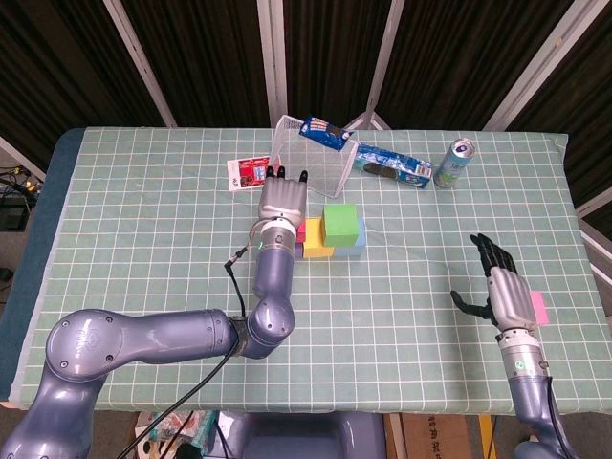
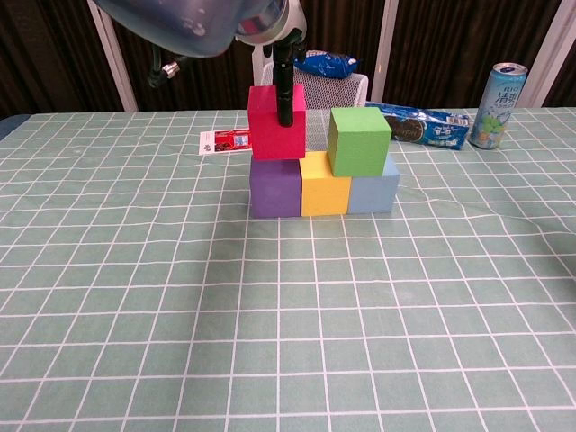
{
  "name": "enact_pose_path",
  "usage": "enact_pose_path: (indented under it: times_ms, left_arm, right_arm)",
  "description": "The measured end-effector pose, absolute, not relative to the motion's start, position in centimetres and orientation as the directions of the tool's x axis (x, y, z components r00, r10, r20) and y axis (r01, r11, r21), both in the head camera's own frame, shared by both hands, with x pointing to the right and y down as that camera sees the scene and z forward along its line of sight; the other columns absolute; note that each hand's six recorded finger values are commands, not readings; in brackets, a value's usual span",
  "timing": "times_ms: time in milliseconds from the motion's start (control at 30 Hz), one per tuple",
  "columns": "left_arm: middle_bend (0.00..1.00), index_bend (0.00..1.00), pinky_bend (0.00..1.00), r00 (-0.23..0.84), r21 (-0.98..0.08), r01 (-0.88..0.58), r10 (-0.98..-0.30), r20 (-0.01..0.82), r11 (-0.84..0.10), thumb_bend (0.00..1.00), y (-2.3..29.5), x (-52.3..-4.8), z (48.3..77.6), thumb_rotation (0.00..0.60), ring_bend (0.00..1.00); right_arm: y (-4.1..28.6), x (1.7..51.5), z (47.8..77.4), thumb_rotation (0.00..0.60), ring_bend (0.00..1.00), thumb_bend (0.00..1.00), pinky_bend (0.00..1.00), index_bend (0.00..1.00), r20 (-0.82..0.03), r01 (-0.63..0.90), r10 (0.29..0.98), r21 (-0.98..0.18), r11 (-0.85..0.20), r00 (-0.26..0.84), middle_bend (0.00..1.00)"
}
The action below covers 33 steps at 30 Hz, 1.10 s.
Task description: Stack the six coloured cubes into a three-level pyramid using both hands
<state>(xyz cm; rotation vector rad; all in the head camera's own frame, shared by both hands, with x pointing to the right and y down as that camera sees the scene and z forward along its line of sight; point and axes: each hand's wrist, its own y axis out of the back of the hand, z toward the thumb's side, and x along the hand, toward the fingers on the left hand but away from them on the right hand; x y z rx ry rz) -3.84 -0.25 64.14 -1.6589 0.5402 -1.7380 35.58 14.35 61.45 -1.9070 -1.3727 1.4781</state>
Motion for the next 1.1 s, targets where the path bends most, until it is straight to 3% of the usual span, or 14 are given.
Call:
enact_pose_path:
  times_ms: [1100]
  left_arm:
    - [0.4,0.0,0.05,0.013,-0.667,0.165,-0.675,0.738,-0.727,0.25,-0.3,-1.4,66.1,0.6,0.05]
  right_arm:
    - [14.6,35.8,62.2,0.6,0.0,0.32,0.0,0.0,-0.557,0.484,0.83,-0.731,-0.48,-0.019,0.0]
